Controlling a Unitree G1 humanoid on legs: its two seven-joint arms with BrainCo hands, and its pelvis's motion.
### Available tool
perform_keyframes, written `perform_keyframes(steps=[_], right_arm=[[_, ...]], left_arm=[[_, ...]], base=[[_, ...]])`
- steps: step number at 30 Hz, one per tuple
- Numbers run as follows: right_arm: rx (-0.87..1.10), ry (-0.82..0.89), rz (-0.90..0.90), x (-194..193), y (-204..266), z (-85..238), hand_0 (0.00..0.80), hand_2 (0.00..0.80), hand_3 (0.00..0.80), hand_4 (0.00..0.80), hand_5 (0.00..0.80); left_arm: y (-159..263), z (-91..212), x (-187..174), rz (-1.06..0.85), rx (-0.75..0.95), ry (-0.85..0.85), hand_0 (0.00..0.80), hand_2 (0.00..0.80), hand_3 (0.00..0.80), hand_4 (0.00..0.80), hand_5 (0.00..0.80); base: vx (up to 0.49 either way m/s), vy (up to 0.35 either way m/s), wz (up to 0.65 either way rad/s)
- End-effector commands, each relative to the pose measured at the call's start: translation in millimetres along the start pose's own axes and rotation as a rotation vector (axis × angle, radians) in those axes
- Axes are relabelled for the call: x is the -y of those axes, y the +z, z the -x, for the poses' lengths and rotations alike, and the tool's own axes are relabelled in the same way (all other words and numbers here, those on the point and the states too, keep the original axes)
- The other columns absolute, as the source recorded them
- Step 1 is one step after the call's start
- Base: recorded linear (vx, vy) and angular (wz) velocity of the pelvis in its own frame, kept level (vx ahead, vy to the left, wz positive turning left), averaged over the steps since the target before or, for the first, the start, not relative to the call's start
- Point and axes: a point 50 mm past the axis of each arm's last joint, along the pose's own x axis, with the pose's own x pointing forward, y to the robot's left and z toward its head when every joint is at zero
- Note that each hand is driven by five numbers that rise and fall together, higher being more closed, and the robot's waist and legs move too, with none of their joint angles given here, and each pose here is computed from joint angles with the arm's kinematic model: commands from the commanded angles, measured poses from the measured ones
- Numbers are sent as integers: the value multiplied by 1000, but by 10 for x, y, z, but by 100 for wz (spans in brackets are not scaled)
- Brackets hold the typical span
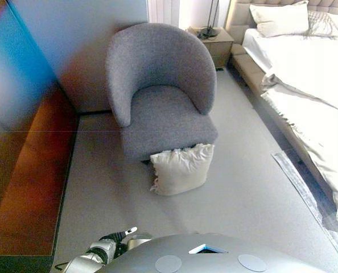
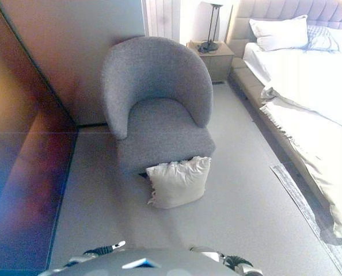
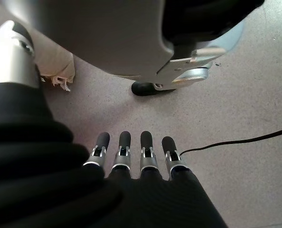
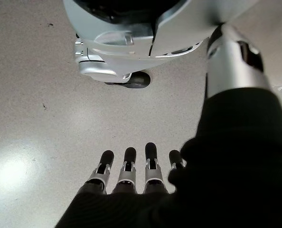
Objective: Pick up the cushion and take it to the sofa
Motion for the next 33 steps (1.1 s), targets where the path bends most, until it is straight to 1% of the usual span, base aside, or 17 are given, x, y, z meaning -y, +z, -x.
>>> perform_keyframes(steps=[1, 6, 21, 32, 33], right_arm=[[40, 19, -13, -81, 277, 14, 0, 0, 0, 0, 0], [42, 21, -14, -61, 266, 11, 0, 0, 0, 0, 0], [44, 24, -5, -73, 265, 12, 0, 0, 0, 0, 0], [49, 11, 6, -57, 295, 13, 0, 0, 0, 0, 0], [49, 14, 5, -51, 324, 15, 0, 0, 0, 0, 0]], left_arm=[[303, 18, 96, -20, 66, -8, 0, 0, 0, 0, 0], [269, 14, 82, -14, 57, -27, 0, 0, 0, 0, 0], [273, 15, 76, -53, 48, -10, 0, 0, 0, 0, 0], [292, 17, 49, -20, 49, -3, 0, 0, 0, 0, 0], [285, 18, 93, 213, 24, -32, 0, 0, 0, 0, 0]], base=[[0, 0, 0], [0, 0, 0], [0, 0, 0], [18, -59, 1], [16, -156, 2]])
